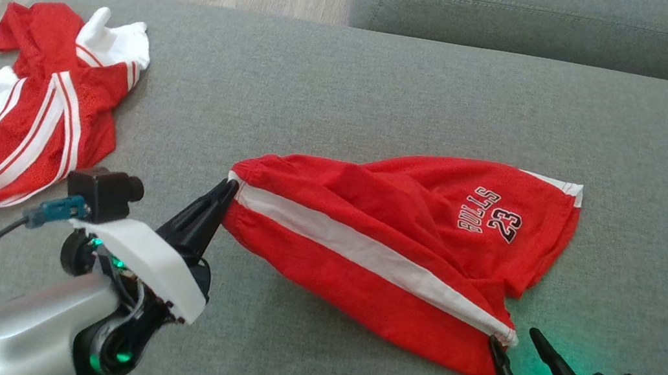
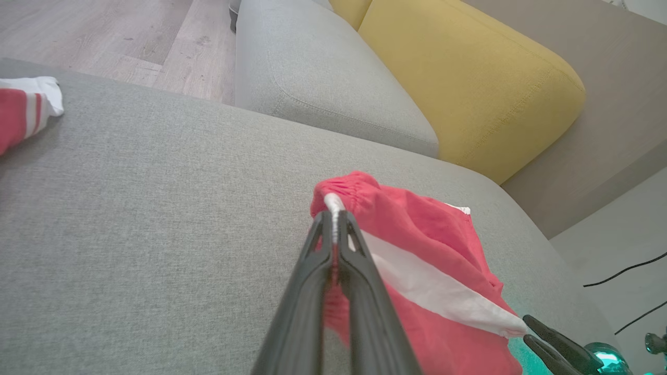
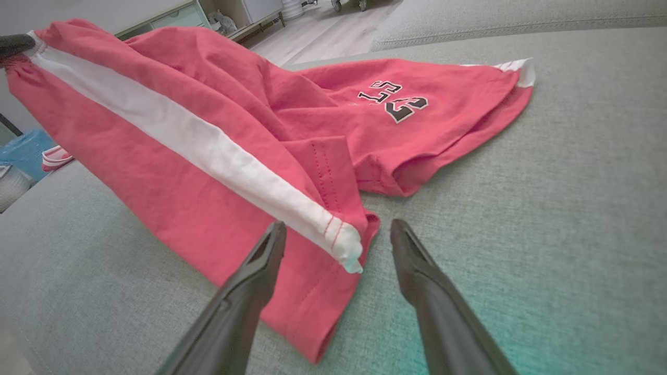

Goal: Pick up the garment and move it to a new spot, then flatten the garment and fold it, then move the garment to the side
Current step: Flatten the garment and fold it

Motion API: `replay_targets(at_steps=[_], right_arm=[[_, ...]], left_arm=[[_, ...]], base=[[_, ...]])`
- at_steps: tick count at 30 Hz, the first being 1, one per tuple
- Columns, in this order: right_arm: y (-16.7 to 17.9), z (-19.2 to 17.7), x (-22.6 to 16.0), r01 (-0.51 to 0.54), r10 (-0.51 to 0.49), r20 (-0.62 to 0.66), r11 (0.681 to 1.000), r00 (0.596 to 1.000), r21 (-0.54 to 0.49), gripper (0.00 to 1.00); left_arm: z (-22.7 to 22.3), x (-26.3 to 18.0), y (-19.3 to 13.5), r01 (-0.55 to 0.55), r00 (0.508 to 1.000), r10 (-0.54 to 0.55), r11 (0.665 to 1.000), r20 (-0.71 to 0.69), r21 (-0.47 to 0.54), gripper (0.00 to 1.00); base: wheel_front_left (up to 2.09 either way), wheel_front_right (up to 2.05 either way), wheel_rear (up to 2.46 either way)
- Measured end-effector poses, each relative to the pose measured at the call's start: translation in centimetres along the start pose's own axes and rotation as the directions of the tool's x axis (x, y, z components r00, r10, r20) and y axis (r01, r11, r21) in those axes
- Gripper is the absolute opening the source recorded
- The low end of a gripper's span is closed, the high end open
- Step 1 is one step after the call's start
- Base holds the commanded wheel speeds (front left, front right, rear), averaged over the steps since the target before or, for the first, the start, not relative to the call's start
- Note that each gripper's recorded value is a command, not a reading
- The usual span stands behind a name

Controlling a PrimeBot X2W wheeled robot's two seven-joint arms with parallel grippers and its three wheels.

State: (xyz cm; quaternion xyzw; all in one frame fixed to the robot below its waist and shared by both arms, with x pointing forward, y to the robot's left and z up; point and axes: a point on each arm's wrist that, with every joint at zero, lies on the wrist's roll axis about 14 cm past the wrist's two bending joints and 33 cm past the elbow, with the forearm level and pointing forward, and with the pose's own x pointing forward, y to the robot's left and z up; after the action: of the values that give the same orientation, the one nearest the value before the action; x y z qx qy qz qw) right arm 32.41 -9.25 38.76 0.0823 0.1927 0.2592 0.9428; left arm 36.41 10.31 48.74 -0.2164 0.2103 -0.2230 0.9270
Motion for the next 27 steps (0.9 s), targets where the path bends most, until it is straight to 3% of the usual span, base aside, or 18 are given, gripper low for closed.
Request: replay_targets(at_steps=[1,2,3,4,5,6,9,20,27], right_arm=[[0.0,0.0,0.0,0.001,-0.001,-0.001,1.000,1.000,0.000,1.00],[0.0,0.0,0.0,0.001,-0.001,-0.001,1.000,1.000,0.000,0.91],[-0.1,-0.1,-0.1,0.004,-0.004,-0.003,1.000,1.000,-0.002,0.74],[-0.2,-0.3,-0.1,0.007,-0.007,-0.009,1.000,1.000,-0.002,0.43],[-0.3,-0.5,-0.2,0.011,-0.011,-0.017,1.000,1.000,-0.002,0.30],[-0.4,-0.8,-0.2,0.013,-0.013,-0.025,1.000,1.000,-0.003,0.27],[-0.4,-1.2,-0.2,0.015,-0.015,-0.038,1.000,0.999,0.000,0.00],[-0.3,-0.3,0.4,0.002,-0.002,-0.016,1.000,1.000,-0.027,0.00],[-2.6,7.3,0.5,0.074,-0.052,0.206,0.992,0.977,-0.104,0.00]], left_arm=[[0.0,0.0,0.0,0.001,1.000,-0.001,1.000,0.000,0.000,0.00],[0.0,0.0,0.0,0.001,1.000,-0.001,1.000,0.000,0.000,0.00],[0.0,0.0,0.0,0.001,1.000,-0.001,1.000,0.001,0.000,0.00],[0.0,0.0,-0.1,0.001,1.000,-0.001,1.000,0.001,0.000,0.00],[0.0,0.0,-0.1,0.002,1.000,-0.002,1.000,0.001,0.000,0.00],[0.0,0.0,-0.1,0.004,1.000,-0.004,1.000,0.001,-0.001,0.00],[0.0,0.0,-0.2,0.009,1.000,-0.009,1.000,0.002,-0.004,0.00],[0.2,0.2,-0.7,0.026,0.999,-0.026,1.000,0.019,0.000,0.00],[1.2,1.4,-1.9,0.086,0.994,-0.090,0.994,0.056,0.068,0.00]], base=[[0.00,0.00,0.00],[0.00,0.00,0.00],[0.00,0.00,0.00],[0.00,0.00,0.00],[0.00,0.00,0.00],[0.00,0.00,0.00],[0.00,0.00,0.00],[0.00,0.00,0.00],[0.00,0.00,0.00]])
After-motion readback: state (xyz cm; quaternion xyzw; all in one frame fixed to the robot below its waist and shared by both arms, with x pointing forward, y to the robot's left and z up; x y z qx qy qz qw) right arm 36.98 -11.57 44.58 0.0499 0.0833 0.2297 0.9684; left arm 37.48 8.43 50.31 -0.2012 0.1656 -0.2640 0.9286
